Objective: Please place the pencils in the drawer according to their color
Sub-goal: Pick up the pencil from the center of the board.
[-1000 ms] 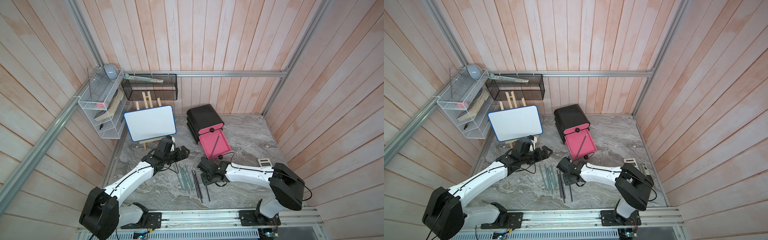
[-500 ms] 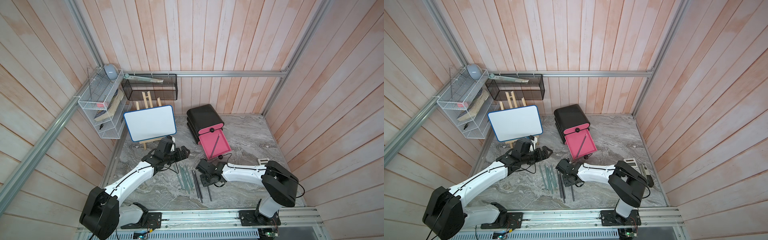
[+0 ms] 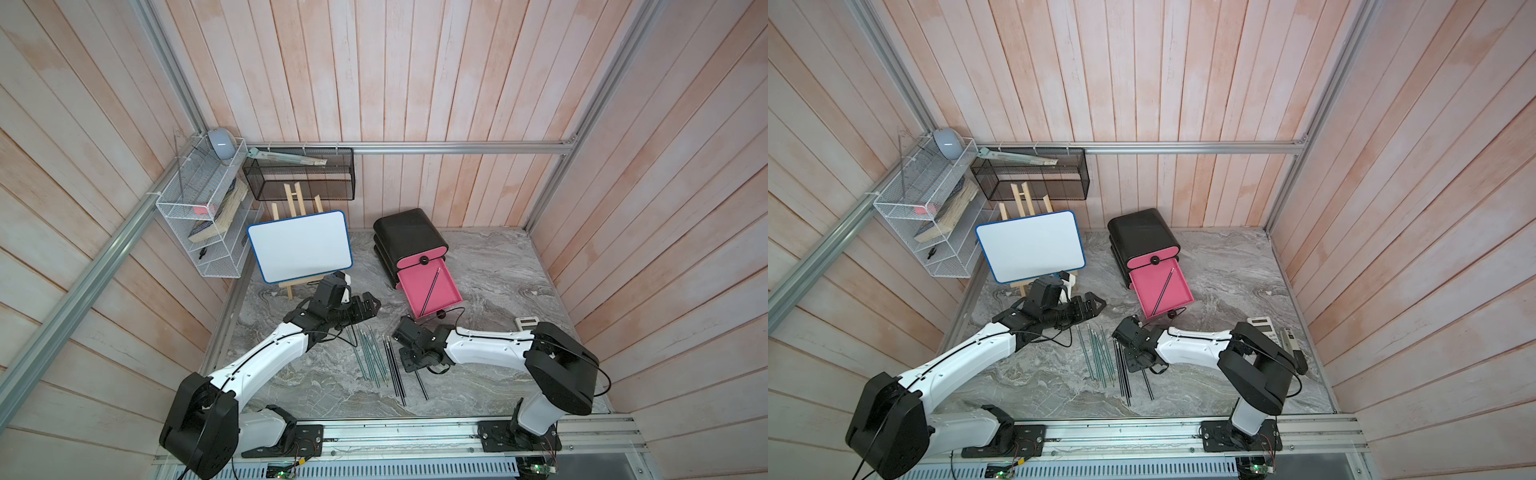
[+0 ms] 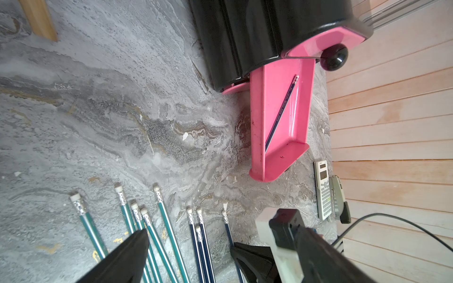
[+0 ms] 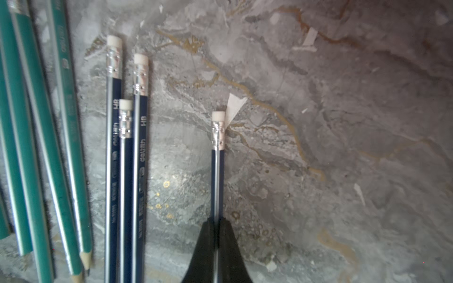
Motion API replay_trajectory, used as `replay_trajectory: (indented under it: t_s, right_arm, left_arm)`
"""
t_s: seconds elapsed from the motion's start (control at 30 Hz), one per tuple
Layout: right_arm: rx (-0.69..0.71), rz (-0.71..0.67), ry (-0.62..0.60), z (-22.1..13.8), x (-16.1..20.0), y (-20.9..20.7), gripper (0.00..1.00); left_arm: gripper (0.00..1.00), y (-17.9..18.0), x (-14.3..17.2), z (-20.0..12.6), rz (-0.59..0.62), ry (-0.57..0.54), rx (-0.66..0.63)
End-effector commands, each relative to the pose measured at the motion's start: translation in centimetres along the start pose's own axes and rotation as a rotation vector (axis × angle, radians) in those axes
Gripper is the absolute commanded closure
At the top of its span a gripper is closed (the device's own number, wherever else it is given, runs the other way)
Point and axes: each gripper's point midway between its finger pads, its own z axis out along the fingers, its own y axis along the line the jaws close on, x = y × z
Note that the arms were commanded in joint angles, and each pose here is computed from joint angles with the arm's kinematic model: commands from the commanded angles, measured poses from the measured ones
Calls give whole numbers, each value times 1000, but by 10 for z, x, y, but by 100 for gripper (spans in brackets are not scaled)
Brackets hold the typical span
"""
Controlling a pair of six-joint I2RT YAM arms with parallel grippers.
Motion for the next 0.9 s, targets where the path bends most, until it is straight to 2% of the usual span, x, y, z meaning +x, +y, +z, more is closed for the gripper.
replay_trajectory:
  t_s: [0.0,0.2,0.47,0.87]
  right_arm:
    - [26,0,79,8,25,-13,100]
    - [-73,47,5,-18,9,-5,100]
    - [-171,93,-76,-51,-12,3,100]
    - [-400,334,-259,-107,-80,-21,100]
  left_arm:
    - [0,-1,3,5,6,18,14]
    - [0,-16,13,11,61,52,16]
    - [0,-34,22,21,73,74,46]
    - [0,-53,17,24,84,70,67]
